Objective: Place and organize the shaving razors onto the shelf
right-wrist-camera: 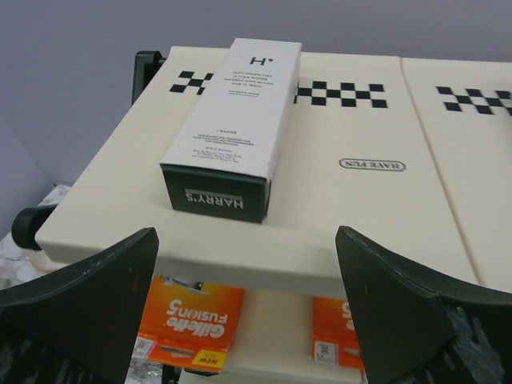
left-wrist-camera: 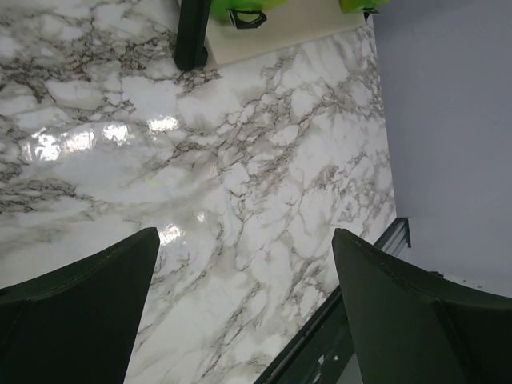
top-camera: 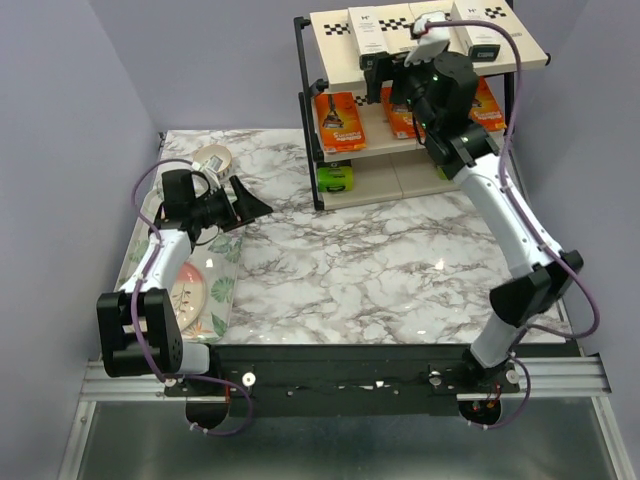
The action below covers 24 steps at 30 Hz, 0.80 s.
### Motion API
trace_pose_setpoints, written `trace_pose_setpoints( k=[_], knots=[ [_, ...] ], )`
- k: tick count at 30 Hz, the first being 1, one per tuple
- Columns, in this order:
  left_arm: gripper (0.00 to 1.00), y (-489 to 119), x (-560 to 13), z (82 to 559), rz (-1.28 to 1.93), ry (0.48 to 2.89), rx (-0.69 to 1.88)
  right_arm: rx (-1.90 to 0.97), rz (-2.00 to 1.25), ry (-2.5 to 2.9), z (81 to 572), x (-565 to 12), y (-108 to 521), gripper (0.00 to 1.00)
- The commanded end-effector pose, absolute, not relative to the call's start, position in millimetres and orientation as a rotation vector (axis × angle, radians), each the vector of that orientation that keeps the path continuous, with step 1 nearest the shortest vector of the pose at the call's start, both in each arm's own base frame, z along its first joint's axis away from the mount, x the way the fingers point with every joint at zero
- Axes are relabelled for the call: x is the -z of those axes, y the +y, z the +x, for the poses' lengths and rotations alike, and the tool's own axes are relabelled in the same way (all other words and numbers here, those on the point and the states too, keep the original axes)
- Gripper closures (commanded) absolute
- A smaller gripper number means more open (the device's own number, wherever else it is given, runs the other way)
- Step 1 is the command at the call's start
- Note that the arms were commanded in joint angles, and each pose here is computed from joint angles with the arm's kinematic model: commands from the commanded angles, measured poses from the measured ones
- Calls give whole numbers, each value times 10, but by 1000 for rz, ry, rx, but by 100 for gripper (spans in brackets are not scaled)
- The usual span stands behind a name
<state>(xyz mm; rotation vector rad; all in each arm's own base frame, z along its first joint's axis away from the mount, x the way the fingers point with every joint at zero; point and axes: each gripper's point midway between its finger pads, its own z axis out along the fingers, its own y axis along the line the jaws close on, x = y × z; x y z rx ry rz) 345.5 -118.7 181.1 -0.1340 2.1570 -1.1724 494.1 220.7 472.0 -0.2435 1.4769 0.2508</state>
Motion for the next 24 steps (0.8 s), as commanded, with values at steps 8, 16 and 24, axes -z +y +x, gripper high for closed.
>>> trace_pose_setpoints(
  k=[8, 16, 24],
  knots=[
    [1, -877, -2228, 3790, -87, 2108, 856, -289, -450, 1823, 3500, -3725, 1737, 0],
    [1, -843, -2392, 3848, 12, 2112, 721, -203, -408, 2188, 2757, -2702, 1275, 0],
    [1, -954, -2539, 3822, 63, 2084, 736, -312, -475, 1997, 2629, -3126, 1364, 0]
  ],
)
